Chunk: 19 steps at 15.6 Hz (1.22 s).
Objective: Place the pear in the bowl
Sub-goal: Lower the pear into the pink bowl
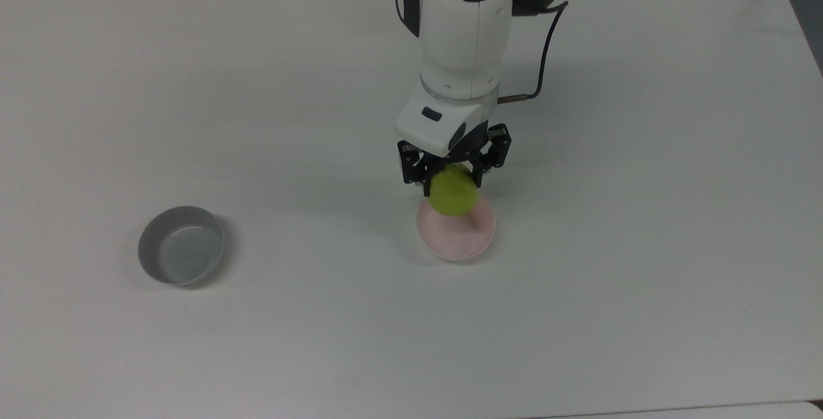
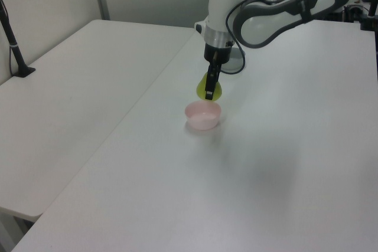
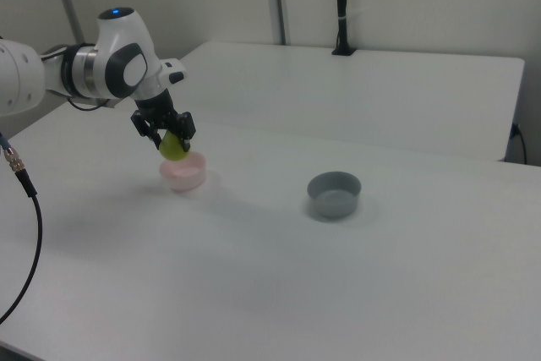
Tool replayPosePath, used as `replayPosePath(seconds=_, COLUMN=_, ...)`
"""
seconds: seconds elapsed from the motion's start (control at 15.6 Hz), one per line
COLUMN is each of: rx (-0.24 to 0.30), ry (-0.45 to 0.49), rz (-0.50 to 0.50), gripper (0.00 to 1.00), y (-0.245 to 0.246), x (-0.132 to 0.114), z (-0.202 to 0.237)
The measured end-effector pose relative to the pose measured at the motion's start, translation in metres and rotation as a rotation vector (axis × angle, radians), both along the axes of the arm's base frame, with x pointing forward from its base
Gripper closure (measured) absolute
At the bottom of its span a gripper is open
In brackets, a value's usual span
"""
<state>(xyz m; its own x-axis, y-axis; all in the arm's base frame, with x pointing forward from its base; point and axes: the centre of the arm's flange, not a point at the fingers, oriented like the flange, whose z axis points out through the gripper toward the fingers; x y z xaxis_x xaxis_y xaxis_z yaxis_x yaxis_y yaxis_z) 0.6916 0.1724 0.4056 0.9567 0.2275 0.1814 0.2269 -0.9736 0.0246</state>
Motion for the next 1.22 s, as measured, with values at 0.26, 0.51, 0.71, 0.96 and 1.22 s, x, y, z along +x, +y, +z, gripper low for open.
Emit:
replayPosePath(seconds=0.26, rx=-0.021, ry=-0.017, rz=-0.016, gripper=0.26, y=0.009, x=0.007, z=-0.031)
replayPosePath(seconds=0.51, rx=-0.049, ry=-0.019, rz=-0.027, gripper=0.26, y=0.011, x=0.011, z=-0.054)
replayPosePath(seconds=0.71, rx=-0.069, ry=-0.014, rz=-0.019, gripper=0.26, y=0.011, x=0.011, z=-0.062)
replayPosePath(seconds=0.96, rx=-0.076, ry=-0.013, rz=-0.016, gripper=0.01, y=0.012, x=0.011, z=-0.064)
replayPosePath(seconds=1.22, rx=-0.073, ry=-0.024, rz=-0.016, gripper=0.0, y=0.013, x=0.013, z=-0.058)
